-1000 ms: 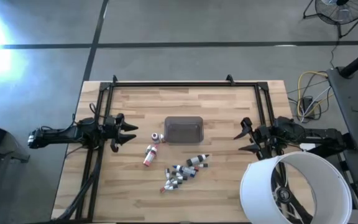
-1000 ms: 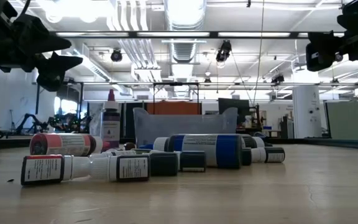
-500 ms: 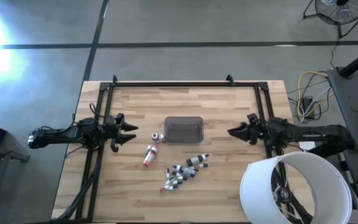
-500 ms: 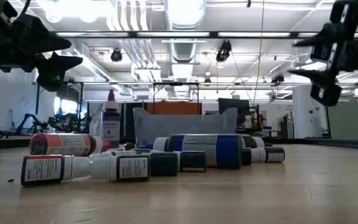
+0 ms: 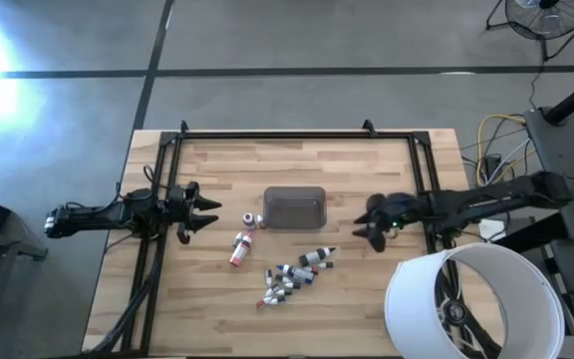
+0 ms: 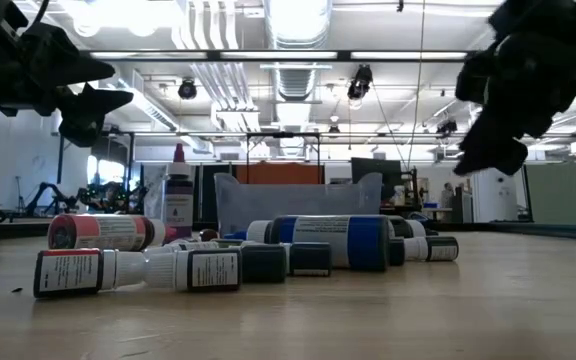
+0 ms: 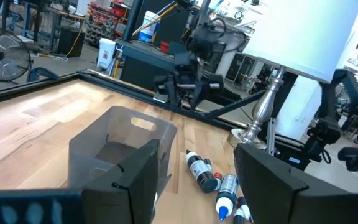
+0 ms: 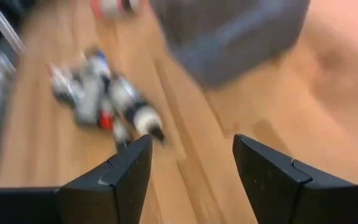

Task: Pick & Place food coloring
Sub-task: Put the large black food coloring bottle in the black bin

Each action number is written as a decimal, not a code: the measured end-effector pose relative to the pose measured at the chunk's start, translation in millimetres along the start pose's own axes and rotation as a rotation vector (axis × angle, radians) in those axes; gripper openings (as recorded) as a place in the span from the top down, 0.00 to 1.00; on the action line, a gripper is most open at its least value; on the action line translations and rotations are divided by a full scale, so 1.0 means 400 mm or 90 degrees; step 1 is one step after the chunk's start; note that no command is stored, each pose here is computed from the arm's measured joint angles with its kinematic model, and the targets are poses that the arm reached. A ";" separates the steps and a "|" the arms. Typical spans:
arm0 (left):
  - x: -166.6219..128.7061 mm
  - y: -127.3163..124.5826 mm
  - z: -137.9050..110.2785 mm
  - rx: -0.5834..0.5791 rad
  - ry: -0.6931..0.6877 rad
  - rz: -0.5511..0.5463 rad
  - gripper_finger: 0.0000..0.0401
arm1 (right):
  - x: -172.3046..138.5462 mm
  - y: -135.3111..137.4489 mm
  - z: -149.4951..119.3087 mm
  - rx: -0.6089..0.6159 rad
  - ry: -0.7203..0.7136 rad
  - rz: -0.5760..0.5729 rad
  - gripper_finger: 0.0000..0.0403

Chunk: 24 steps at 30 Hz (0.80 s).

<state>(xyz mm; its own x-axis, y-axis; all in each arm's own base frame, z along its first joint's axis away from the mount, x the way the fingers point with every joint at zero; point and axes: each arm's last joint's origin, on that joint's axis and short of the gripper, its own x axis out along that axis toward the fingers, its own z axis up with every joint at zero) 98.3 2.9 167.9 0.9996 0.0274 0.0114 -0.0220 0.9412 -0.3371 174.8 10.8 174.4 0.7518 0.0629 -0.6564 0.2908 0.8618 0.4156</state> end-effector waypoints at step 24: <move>0.000 0.000 0.000 0.000 0.000 0.000 0.54 | 0.224 0.120 0.132 -0.316 0.268 0.048 0.46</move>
<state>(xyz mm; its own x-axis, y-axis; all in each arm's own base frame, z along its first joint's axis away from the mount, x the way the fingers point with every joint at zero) 98.3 2.9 167.8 0.9996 0.0275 0.0110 -0.0221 0.9412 -0.3371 287.4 31.4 168.8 0.4337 0.2364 -0.8695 -0.1368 0.9711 0.1958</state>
